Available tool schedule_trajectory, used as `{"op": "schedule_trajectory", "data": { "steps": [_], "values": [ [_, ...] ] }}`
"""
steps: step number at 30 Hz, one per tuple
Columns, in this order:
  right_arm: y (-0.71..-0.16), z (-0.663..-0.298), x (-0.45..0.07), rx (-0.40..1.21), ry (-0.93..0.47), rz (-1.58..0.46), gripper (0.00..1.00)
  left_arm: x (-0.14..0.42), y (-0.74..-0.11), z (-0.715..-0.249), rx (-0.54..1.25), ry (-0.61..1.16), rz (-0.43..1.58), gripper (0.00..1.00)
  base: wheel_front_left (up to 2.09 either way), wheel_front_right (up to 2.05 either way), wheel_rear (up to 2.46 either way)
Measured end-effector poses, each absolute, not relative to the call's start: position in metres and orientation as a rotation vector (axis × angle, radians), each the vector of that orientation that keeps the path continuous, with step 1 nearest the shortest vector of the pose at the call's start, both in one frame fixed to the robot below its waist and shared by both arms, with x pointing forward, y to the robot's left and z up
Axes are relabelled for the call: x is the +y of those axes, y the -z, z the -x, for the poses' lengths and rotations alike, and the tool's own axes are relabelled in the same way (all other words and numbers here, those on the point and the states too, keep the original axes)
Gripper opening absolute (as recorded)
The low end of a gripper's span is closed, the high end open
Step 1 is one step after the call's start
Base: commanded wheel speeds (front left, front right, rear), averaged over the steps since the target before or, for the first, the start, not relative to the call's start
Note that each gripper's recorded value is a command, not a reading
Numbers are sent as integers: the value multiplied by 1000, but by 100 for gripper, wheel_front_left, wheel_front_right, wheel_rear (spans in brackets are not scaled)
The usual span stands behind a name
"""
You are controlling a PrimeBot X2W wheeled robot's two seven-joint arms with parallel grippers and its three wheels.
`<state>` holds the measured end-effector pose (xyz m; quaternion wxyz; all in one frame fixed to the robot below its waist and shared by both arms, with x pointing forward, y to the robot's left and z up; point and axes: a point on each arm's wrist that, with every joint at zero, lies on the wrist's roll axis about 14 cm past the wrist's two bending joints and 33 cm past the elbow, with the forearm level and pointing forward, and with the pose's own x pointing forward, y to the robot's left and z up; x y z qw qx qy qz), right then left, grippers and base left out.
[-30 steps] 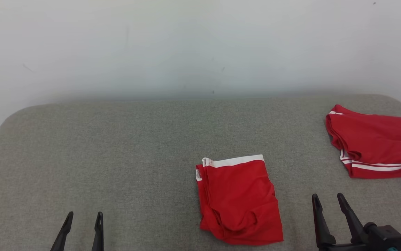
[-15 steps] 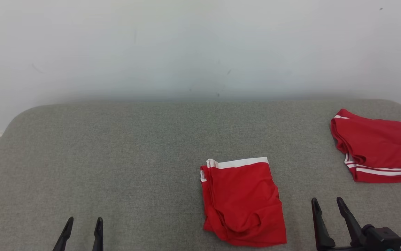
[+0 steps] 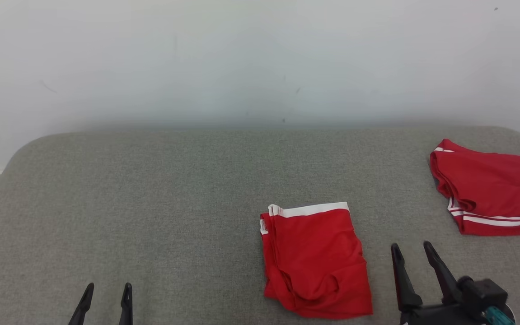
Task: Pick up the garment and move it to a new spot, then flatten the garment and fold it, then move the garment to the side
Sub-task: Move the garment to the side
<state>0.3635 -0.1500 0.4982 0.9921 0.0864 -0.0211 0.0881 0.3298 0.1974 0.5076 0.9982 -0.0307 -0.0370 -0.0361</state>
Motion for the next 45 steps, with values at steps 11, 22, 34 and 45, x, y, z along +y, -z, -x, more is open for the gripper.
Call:
{"op": "schedule_trajectory", "data": {
  "steps": [11, 22, 34, 45],
  "values": [
    [-494, -408, -118, 11, -282, -126, 100, 205, -499, -326, -55, 33, 70, 100, 0, 0, 0],
    [-433, -430, -108, 265, -293, -73, 100, 223, -495, -318, -45, -35, 68, 100, 0, 0, 0],
    [-383, -423, -95, 465, -292, -89, 56, 234, -494, -320, -40, -73, 63, 100, 0, 0, 0],
    [-403, -452, -97, 402, -321, -29, 0, 230, -494, -329, -39, -66, 65, 100, 0, 0, 0]
  ]
}}
